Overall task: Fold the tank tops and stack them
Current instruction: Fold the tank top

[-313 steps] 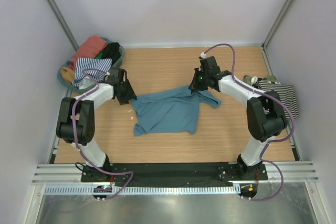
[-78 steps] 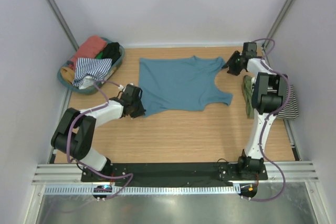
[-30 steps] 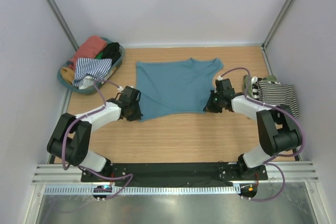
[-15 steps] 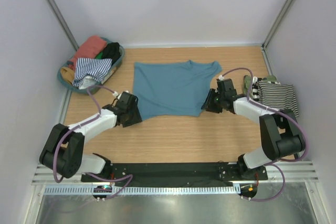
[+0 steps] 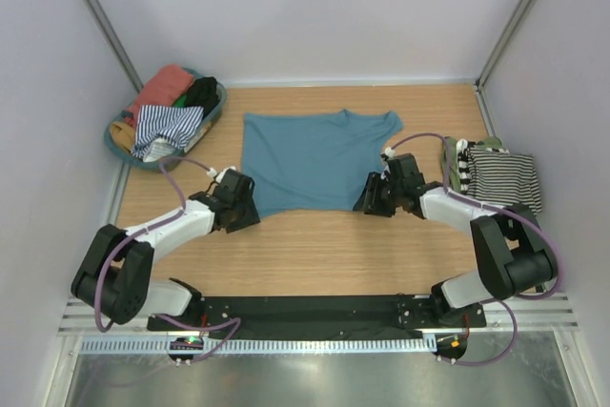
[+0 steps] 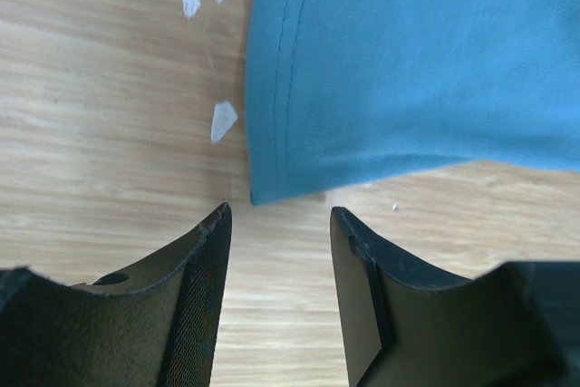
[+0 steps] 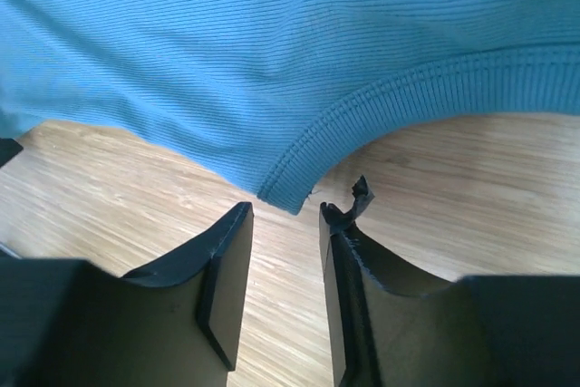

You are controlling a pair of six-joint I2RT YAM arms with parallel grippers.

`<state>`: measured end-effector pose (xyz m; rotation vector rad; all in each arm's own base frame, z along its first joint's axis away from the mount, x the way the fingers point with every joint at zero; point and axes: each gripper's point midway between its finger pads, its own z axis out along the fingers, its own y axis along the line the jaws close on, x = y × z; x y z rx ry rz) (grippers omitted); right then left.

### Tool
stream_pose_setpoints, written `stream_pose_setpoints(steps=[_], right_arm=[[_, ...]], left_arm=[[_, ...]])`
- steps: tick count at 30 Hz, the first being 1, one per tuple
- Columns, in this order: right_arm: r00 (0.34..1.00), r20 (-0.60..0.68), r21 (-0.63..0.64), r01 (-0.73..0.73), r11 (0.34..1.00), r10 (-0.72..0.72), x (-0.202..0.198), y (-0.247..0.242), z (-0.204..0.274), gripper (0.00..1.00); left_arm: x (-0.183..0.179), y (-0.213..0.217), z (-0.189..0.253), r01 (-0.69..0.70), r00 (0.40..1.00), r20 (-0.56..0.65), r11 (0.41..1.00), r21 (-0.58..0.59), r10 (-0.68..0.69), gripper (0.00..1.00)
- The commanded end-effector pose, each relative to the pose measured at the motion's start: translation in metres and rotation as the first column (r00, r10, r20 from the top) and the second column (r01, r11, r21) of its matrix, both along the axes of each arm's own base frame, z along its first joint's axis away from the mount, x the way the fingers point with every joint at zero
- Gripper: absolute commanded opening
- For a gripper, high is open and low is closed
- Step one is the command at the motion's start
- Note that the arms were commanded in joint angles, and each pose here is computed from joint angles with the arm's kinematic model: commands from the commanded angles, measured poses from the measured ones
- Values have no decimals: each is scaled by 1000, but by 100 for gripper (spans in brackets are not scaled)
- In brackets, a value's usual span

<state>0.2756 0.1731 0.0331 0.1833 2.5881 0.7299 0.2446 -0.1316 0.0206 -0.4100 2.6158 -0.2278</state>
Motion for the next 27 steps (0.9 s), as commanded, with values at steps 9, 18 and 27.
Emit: stream_pose_setpoints(steps=[9, 18, 27], right_arm=[[999, 18, -4, -49, 999, 49, 11, 16, -5, 19], [998, 15, -9, -59, 998, 60, 5, 16, -3, 1], [997, 59, -71, -46, 996, 50, -4, 2, 24, 1]], left_arm=[[28, 7, 1, -41, 999, 39, 995, 94, 37, 50], [21, 2, -7, -25, 1000, -3, 997, 70, 25, 0], [8, 2, 13, -3, 1000, -2, 999, 36, 3, 0]])
